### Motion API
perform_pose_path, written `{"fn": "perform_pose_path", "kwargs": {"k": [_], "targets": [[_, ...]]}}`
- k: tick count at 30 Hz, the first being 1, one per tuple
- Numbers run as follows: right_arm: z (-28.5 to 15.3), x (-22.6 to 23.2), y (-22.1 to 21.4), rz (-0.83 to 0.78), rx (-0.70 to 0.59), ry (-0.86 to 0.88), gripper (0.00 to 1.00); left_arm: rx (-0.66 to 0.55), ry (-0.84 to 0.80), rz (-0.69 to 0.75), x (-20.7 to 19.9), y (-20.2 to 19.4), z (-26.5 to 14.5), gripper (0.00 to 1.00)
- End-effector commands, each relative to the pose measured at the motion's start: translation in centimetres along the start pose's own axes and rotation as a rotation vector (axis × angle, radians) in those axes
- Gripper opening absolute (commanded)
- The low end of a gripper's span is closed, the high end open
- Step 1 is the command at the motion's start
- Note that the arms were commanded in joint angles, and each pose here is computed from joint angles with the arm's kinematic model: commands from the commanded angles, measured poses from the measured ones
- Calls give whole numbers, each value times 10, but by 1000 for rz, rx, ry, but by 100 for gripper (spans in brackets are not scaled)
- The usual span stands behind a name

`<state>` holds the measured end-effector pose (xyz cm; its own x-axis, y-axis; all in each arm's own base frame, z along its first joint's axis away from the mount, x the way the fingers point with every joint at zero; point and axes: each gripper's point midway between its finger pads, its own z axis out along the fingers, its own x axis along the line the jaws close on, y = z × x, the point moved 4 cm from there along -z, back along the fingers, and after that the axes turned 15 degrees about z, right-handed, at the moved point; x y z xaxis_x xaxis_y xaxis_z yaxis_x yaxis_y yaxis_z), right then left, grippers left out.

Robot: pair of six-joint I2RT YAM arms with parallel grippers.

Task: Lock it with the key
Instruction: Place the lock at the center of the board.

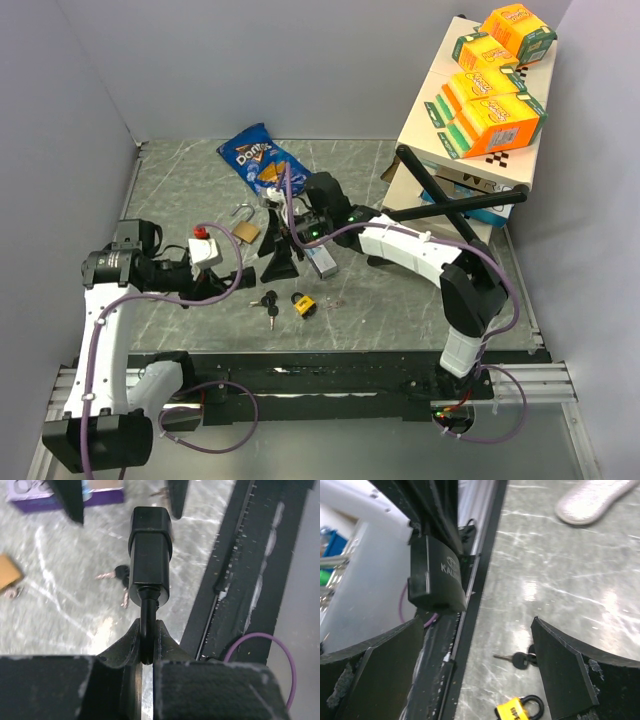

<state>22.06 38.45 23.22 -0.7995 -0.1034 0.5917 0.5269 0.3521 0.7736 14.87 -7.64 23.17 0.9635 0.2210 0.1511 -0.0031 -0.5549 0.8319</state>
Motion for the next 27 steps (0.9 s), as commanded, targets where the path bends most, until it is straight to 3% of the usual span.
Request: {"fn": "perform_pose_path", "kwargs": {"k": [1,13,16,19,20,21,22,24,26,27], "targets": [[5,30,11,-113,15,134,96,-130,-44,133,-6,29,0,1],[23,47,7,-203,18,140,75,-146,-39,44,-4,28,6,2],[26,46,7,-232,22,113,63,-141,-34,13,-2,28,7,8],[26,45,8,-237,20,107,38,-136,-31,-34,1,29,6,11],[26,45,9,-241,16,100,21,-140,-29,-47,4,30,7,13],[26,45,11,-242,10,95,11,-138,-25,-64,6,31,7,14],[25,47,12,-247,4,93,3,-137,-23,-106,7,31,7,18],[24,43,14,-230,-9,67,0,-139,-1,-162,12,35,7,28],[21,40,22,-206,-39,39,0,-121,86,-202,29,39,4,55],[14,33,28,-188,-65,10,0,-119,130,-326,36,43,1,65]]}}
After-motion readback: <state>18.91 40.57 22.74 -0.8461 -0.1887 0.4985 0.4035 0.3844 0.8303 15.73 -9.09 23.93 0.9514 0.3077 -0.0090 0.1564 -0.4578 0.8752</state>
